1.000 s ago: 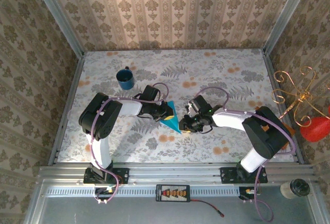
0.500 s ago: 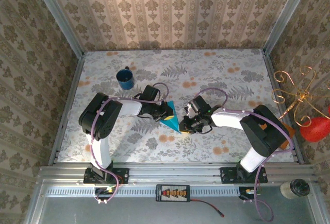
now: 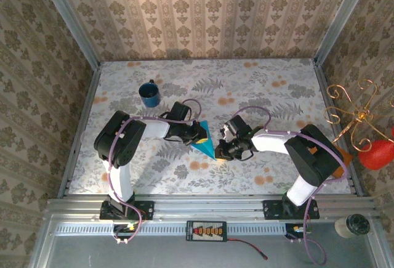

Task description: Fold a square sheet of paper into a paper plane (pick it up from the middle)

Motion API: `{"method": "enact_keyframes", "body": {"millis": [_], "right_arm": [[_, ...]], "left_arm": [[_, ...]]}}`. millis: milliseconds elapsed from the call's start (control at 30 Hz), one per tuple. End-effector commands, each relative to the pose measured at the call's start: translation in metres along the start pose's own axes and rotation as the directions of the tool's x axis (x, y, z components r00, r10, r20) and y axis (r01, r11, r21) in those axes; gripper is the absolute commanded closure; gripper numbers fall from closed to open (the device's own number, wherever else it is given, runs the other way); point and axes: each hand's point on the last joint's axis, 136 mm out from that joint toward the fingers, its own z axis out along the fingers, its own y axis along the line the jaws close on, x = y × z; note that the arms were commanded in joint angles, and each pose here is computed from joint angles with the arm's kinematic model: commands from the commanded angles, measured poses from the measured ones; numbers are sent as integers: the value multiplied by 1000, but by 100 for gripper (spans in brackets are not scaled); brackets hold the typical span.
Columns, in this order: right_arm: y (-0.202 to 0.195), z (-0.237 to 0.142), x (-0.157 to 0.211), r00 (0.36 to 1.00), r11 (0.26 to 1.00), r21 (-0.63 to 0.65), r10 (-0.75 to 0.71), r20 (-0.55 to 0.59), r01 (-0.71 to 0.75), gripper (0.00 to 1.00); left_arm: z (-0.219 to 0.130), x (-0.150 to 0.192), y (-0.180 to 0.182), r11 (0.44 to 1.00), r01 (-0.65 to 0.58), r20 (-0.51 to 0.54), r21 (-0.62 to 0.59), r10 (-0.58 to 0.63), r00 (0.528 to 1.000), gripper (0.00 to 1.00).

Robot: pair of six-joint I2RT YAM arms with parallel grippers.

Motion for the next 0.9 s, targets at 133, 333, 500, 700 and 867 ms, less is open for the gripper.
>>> {"method": "enact_keyframes", "body": {"millis": [133, 333, 500, 700, 867], "right_arm": [[12, -25, -14, 992, 998, 16, -65, 112, 63, 84], [33, -6, -24, 994, 995, -43, -92, 67, 95, 88], [31, 12, -28, 996, 996, -35, -76, 35, 78, 91], [12, 21, -9, 999, 999, -17, -36, -23, 36, 91], [-8, 20, 18, 997, 1000, 8, -2, -77, 3, 91]], "left_arm": [[10, 22, 69, 971, 127, -29, -202, -136, 990, 88], [10, 22, 70, 970, 129, -29, -204, -138, 990, 88], [10, 22, 69, 969, 131, -32, -209, -140, 990, 88], [9, 24, 74, 962, 141, -33, -234, -153, 988, 88], [9, 25, 79, 956, 149, -28, -254, -162, 986, 88]]}}
